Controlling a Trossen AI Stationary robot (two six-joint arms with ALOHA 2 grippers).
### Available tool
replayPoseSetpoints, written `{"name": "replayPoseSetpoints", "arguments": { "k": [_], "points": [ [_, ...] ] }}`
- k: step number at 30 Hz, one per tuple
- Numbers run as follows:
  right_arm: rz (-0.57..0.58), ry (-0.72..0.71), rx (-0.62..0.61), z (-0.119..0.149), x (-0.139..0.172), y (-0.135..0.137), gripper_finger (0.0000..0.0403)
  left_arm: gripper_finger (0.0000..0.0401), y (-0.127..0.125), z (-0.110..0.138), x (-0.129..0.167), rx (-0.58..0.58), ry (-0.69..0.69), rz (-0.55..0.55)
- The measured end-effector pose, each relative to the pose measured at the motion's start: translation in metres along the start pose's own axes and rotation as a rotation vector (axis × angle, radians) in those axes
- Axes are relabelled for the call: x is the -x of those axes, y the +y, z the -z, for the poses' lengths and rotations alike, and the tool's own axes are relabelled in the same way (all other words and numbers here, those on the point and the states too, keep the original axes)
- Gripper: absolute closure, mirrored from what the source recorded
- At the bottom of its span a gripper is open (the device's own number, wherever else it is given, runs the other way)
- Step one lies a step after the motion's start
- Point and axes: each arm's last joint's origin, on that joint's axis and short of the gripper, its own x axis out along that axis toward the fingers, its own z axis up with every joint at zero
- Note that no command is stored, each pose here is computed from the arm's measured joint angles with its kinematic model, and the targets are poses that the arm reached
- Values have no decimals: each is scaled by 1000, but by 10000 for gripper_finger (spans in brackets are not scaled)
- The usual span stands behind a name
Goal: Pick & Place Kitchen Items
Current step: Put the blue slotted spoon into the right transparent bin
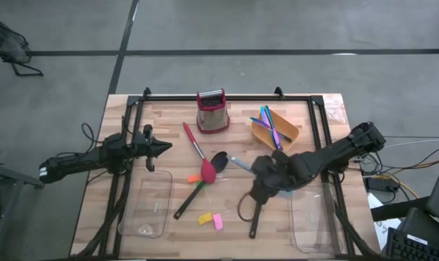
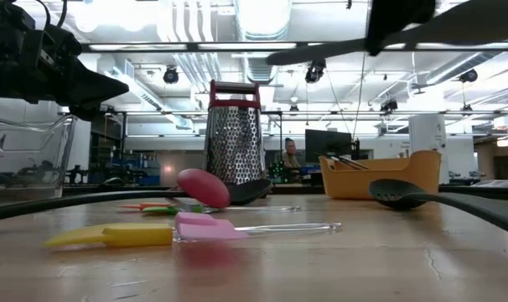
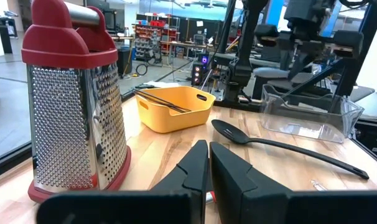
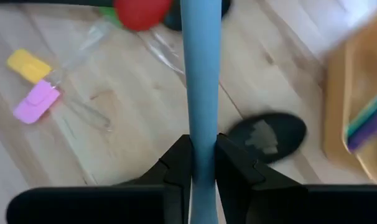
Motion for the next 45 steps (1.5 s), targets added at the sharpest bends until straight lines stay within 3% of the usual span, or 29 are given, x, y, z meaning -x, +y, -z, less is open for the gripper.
{"name": "replayPoseSetpoints", "arguments": {
  "k": [9,22,29,38,45],
  "points": [
    [109,-50,-128,53,29,5,348,378,0,0,0,0,0,0],
    [218,-105,-228,126,44,11,348,378,0,0,0,0,0,0],
    [239,-146,-251,167,35,12,353,378,0,0,0,0,0,0],
    [290,-78,-273,215,29,15,350,378,0,0,0,0,0,0],
    [337,-55,-301,236,20,17,349,378,0,0,0,0,0,0]
  ]
}}
